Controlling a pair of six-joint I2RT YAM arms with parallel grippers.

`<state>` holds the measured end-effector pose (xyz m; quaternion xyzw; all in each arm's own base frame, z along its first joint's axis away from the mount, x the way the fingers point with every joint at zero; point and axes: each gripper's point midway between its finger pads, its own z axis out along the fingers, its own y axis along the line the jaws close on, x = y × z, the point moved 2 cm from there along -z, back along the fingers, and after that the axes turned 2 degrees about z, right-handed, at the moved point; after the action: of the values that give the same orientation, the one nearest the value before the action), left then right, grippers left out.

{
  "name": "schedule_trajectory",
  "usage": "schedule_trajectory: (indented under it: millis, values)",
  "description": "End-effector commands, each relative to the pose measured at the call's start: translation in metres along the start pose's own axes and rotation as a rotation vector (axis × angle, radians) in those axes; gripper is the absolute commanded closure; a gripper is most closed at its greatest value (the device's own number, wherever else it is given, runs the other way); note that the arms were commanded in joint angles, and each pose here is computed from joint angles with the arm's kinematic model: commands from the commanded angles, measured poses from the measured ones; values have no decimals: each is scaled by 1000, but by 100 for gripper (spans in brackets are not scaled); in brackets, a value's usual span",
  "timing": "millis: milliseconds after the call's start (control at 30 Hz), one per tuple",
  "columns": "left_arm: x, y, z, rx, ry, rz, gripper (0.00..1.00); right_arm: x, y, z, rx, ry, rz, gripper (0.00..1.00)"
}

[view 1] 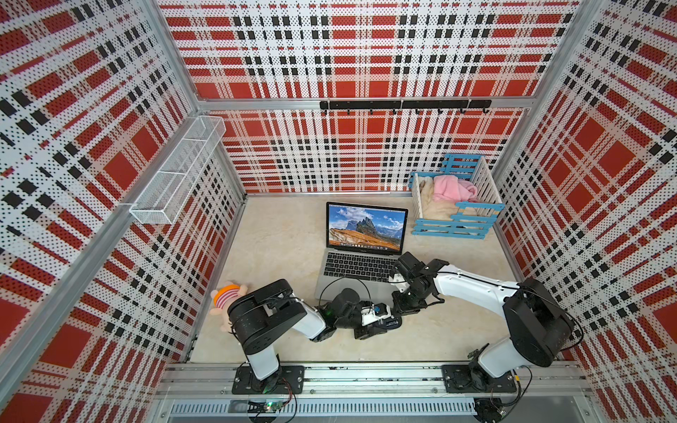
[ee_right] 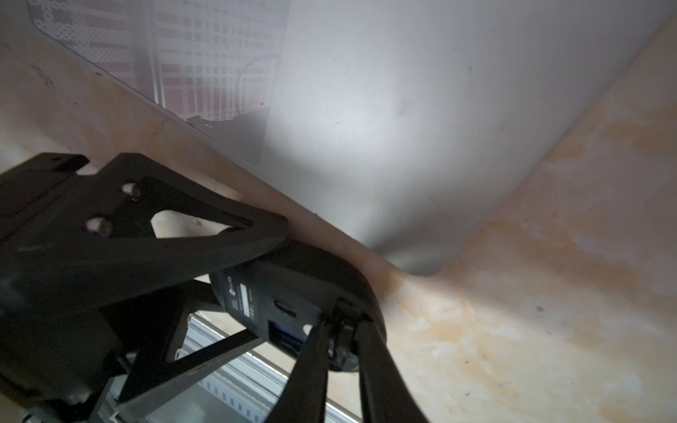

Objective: Remove the wireless mouse receiver from the laptop
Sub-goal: Insert the USB plug into the mouse.

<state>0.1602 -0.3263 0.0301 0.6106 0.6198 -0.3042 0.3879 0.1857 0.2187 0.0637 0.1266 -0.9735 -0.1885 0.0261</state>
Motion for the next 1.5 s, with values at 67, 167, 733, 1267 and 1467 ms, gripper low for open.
schedule_trajectory:
  millis: [67,167,733,1267,1467]
  values:
    - [9,0,1,11,37,-7,63,-7,7,3,-14,-12,-17,73]
    - [10,0,0,10,40,-11,63,-6,8,3,-10,-9,-20,69]
    - [13,-1,0,11,47,-15,63,-12,-3,-18,102,-78,-9,50]
    - [11,1,-5,10,40,-27,63,-53,-123,-65,554,-240,195,56]
    - [11,1,-4,10,40,-30,63,-76,-134,-64,645,-242,170,60]
